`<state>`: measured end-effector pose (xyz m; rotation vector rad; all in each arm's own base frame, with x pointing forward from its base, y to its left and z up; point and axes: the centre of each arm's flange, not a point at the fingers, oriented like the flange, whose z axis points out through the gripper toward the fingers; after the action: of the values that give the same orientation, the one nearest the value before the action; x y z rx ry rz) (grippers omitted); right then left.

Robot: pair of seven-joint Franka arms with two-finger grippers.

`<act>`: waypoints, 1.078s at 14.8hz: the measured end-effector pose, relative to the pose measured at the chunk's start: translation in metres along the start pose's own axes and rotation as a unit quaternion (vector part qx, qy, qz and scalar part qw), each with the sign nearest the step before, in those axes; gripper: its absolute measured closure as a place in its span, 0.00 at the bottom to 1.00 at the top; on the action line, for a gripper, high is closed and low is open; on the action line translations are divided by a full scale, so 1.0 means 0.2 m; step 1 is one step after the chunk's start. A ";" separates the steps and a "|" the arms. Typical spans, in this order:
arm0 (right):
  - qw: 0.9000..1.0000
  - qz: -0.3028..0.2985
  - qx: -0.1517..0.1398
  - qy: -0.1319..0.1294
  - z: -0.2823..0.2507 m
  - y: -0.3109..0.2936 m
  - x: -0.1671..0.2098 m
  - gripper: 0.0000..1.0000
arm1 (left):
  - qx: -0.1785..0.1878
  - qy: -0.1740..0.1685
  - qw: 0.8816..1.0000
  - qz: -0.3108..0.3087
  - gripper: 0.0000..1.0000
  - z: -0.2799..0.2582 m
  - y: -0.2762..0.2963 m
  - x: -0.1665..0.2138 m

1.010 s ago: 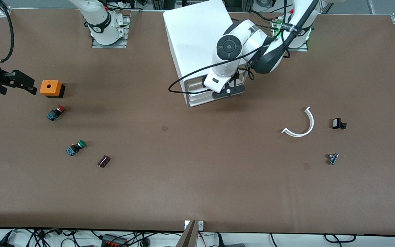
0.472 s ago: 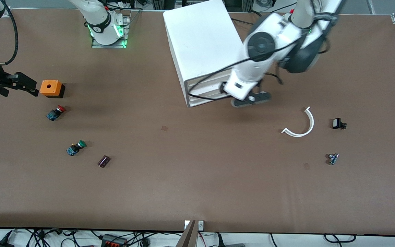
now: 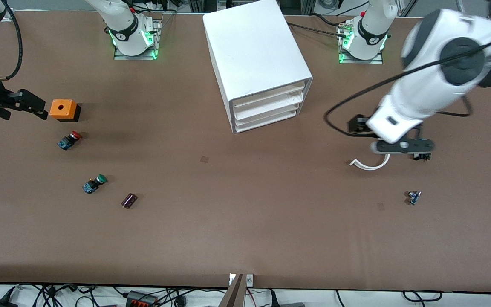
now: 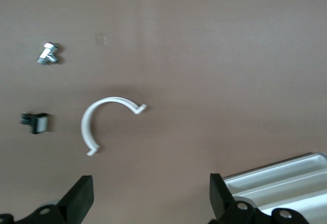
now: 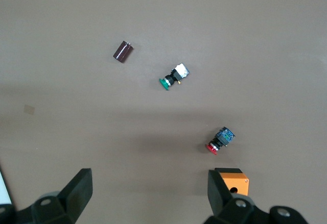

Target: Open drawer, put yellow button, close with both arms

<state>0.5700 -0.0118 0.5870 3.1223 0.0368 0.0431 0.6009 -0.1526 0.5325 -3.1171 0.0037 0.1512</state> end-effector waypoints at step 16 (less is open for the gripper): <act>1.000 0.003 0.000 0.004 -0.06 0.02 -0.07 0.00 | 0.001 0.055 0.997 0.048 0.00 -0.20 -0.48 -0.27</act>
<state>0.5567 -0.0155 0.5985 3.1224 0.0267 0.0555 0.5503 -0.0572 0.5796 -3.1193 0.1566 -0.0178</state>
